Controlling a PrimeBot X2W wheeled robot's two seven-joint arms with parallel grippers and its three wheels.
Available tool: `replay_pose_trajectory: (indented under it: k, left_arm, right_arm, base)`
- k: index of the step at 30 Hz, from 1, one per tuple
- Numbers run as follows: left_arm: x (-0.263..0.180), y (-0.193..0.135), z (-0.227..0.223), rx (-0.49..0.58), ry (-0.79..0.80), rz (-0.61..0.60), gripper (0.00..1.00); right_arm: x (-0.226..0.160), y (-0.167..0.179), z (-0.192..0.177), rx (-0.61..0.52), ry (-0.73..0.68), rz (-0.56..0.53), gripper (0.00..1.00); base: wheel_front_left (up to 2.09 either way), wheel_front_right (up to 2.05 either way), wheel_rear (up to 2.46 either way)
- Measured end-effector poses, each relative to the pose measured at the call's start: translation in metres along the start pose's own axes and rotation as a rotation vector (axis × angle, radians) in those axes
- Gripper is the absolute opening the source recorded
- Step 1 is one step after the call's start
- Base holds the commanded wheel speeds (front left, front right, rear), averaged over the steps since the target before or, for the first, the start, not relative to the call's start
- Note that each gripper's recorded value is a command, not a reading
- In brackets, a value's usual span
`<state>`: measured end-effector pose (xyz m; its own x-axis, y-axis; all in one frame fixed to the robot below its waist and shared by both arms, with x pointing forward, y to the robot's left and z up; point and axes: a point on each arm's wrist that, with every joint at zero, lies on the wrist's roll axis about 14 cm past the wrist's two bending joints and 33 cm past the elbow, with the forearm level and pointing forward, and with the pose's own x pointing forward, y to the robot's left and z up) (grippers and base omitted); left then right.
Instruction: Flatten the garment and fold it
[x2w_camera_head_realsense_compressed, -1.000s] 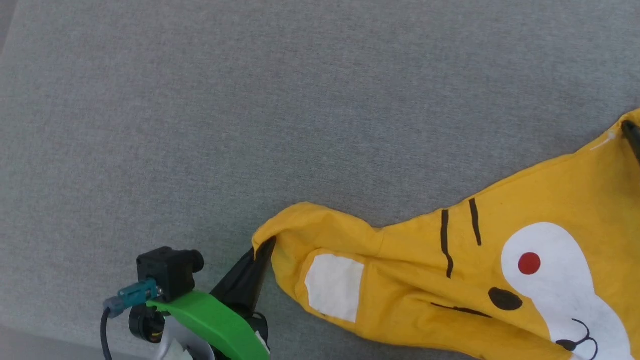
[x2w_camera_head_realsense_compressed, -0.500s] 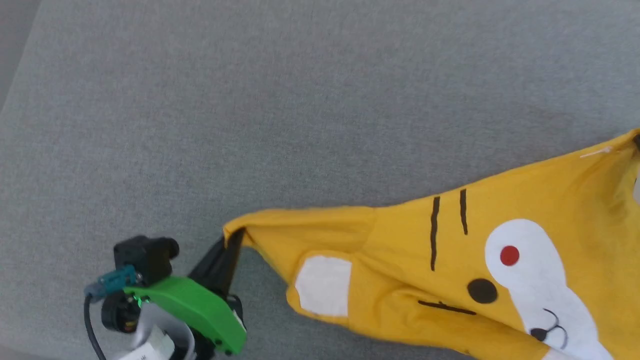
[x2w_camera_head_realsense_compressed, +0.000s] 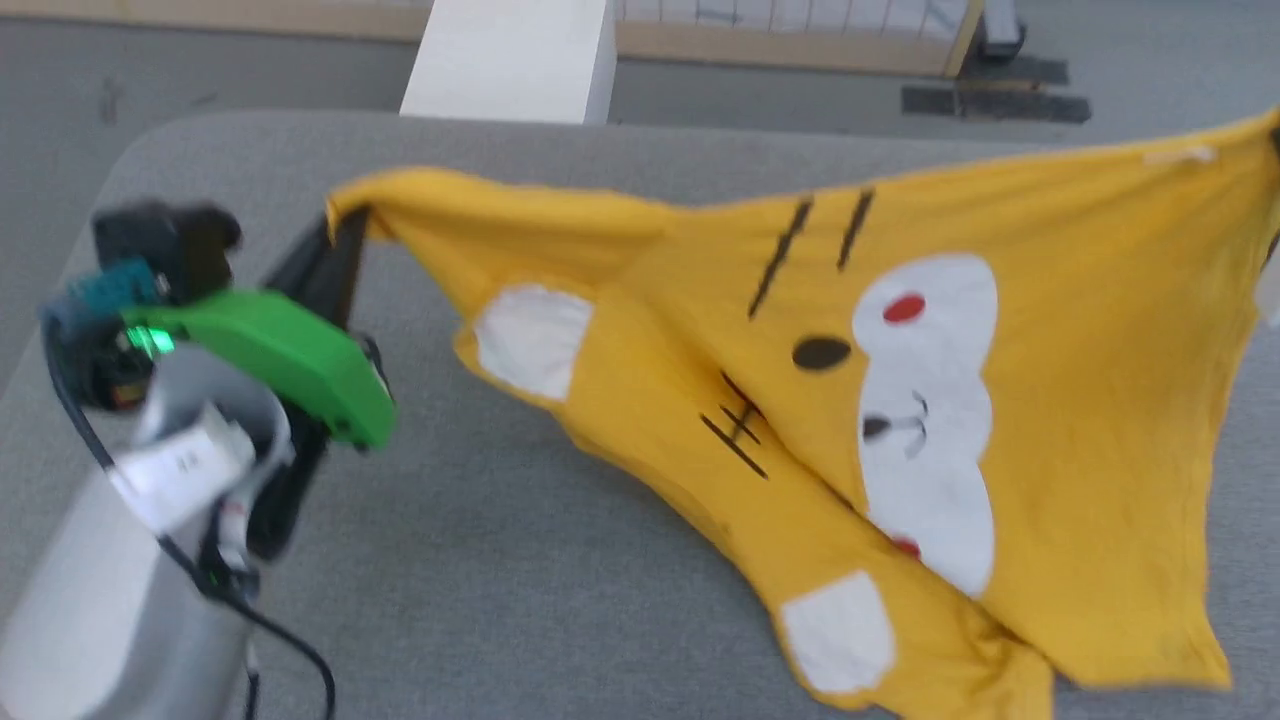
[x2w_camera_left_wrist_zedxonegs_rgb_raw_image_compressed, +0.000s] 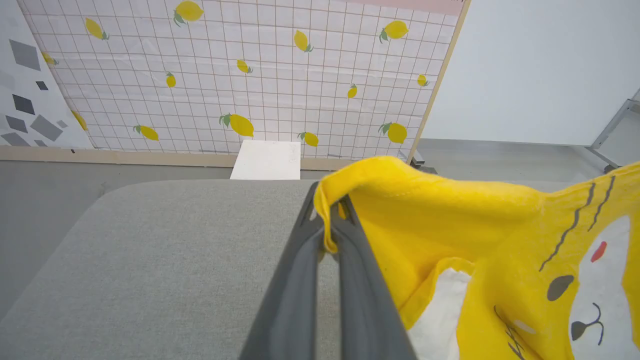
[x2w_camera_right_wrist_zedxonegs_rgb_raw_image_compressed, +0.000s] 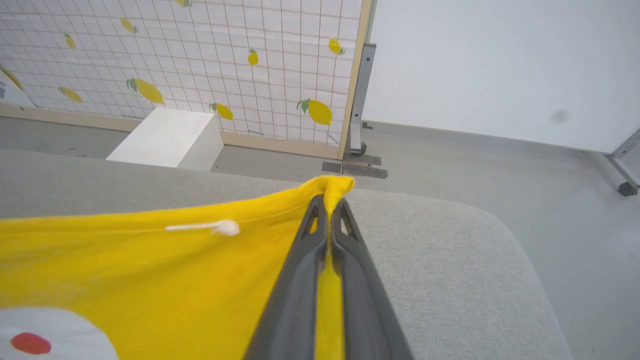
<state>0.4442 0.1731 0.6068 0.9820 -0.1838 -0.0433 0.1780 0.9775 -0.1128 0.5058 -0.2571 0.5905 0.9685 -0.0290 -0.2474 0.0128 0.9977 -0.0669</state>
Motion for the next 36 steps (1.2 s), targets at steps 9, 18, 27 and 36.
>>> replay_pose_trajectory:
  k: [9,18,27,36]
  left_arm:
    - [0.022,-0.022,0.136,0.152,-0.249,-0.038,0.00]
    - [0.022,-0.040,0.229,0.244,-0.386,-0.020,0.00]
    - [0.033,-0.051,0.272,0.243,-0.383,-0.013,0.00]
    - [0.083,-0.064,0.298,0.254,-0.482,0.018,0.00]
  right_arm:
    - [-0.043,0.001,0.118,-0.066,-0.287,-0.008,0.00]
    - [-0.074,0.017,0.179,-0.131,-0.394,0.011,0.00]
    - [-0.084,0.012,0.205,-0.153,-0.385,-0.005,0.00]
    - [-0.035,0.010,0.209,-0.189,-0.311,-0.035,0.00]
  base:
    - [0.00,0.00,0.00]
    - [0.00,0.00,0.00]
    - [0.00,0.00,0.00]
    - [0.00,0.00,0.00]
